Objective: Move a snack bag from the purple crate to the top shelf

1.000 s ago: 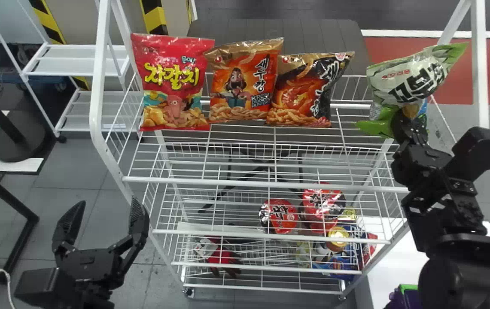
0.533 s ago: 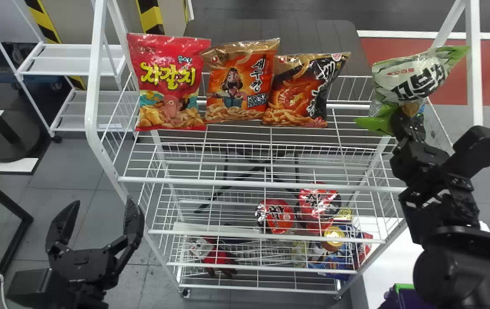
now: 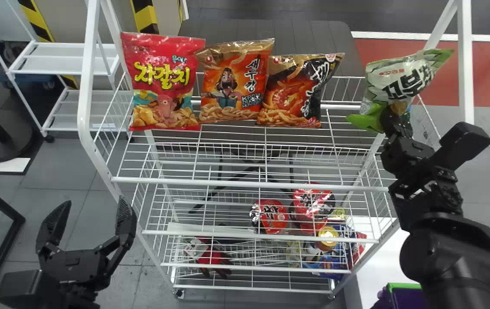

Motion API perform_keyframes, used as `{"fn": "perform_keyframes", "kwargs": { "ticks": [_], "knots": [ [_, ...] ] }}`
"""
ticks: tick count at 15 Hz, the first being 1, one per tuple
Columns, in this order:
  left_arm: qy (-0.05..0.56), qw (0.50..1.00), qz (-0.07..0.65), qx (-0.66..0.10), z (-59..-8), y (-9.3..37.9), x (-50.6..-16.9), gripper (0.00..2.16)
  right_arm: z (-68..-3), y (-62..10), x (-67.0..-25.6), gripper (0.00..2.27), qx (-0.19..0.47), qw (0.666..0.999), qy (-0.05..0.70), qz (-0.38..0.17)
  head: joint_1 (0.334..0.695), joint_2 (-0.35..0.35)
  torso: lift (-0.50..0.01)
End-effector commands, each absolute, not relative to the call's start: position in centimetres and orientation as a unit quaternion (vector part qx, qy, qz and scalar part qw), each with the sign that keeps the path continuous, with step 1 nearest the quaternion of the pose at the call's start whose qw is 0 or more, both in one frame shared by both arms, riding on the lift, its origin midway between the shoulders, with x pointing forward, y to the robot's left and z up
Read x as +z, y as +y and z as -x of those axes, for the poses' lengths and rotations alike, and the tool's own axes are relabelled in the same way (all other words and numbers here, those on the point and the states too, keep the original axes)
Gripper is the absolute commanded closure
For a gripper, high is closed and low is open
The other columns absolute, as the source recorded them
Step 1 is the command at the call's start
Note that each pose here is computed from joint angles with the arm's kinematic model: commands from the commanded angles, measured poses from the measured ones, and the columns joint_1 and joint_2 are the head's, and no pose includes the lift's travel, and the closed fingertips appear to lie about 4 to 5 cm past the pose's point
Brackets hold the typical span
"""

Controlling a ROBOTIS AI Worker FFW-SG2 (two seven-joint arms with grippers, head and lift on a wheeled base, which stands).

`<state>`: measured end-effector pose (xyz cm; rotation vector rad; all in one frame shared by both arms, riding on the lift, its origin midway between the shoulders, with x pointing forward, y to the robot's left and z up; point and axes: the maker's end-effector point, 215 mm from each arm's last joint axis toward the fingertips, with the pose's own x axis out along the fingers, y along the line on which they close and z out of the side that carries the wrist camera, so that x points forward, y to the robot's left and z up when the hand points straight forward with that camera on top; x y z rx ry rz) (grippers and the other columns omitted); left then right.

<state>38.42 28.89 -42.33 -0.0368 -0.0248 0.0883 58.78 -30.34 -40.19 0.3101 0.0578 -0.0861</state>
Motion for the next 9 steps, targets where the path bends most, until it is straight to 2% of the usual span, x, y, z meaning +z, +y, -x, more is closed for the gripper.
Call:
{"fn": "perform_keyframes", "kwargs": {
  "ticks": [1, 3, 5, 8, 9],
  "knots": [
    [-0.012, 0.999, 0.018, 0.044, -38.42, 28.90, -42.32, 0.06, -59.13, -30.62, -40.86, 2.03, -0.045, 0.986, 0.034, -0.156, 0.695, -0.016, 0.002],
    [-0.013, 0.999, 0.018, 0.043, -38.45, 28.90, -42.24, 0.06, -59.24, -30.79, -41.35, 1.96, -0.045, 0.986, 0.037, -0.157, 0.695, -0.019, 0.002],
    [-0.012, 0.999, 0.017, 0.042, -38.51, 28.84, -42.29, 0.06, -59.32, -30.74, -41.29, 1.70, -0.044, 0.986, 0.035, -0.158, 0.695, -0.021, 0.002],
    [-0.014, 0.999, 0.016, 0.041, -38.56, 28.85, -42.13, 0.06, -59.59, -30.65, -41.18, 1.27, -0.041, 0.986, 0.034, -0.159, 0.695, -0.021, 0.002],
    [-0.014, 0.999, 0.016, 0.041, -38.57, 28.88, -42.12, 0.06, -59.63, -30.62, -41.26, 0.90, -0.040, 0.986, 0.035, -0.160, 0.695, -0.020, 0.002]
  ]
}}
